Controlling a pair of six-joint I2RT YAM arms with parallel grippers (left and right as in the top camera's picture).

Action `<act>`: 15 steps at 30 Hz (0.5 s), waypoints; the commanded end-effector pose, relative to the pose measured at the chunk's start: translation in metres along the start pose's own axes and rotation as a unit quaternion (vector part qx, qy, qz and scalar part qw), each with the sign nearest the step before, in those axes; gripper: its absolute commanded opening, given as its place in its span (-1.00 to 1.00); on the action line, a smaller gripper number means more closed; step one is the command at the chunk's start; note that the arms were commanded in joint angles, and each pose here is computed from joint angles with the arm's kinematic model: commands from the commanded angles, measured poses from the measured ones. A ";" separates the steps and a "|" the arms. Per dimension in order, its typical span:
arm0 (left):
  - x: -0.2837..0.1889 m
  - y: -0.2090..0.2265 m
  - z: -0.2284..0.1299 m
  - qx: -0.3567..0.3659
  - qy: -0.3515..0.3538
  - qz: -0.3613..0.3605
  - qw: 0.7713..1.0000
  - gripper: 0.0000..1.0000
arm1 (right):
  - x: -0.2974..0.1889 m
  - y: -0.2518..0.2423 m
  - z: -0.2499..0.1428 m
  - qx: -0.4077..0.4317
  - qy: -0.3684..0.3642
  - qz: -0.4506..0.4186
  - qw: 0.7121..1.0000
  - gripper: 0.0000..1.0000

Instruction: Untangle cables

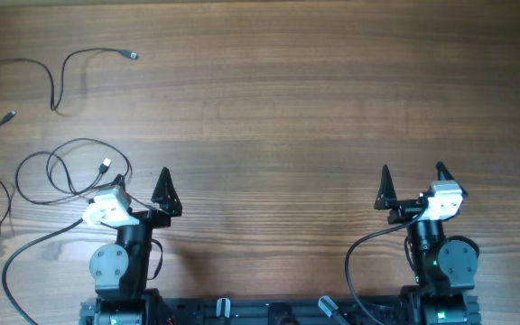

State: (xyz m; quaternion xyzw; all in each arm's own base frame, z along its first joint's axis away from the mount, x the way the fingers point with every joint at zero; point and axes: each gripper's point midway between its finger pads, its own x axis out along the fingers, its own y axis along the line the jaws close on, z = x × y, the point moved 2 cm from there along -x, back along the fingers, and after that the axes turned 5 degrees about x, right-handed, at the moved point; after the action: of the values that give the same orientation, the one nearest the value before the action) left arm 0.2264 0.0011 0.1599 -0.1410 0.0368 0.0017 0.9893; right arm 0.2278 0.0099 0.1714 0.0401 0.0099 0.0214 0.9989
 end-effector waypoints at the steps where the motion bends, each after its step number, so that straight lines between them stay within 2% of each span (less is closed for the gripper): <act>1: 0.000 0.000 -0.002 0.008 0.002 -0.004 1.000 1.00 | -0.001 0.001 0.005 -0.009 -0.012 0.005 1.000 1.00; 15: 0.000 0.000 -0.002 0.008 0.001 -0.004 1.000 1.00 | -0.001 0.001 0.005 -0.009 -0.012 0.005 1.000 0.99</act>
State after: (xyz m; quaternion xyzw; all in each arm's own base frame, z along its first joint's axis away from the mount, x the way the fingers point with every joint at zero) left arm 0.2264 0.0011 0.1601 -0.1410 0.0366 0.0017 0.9893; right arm 0.2278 0.0099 0.1714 0.0382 0.0099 0.0214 0.9990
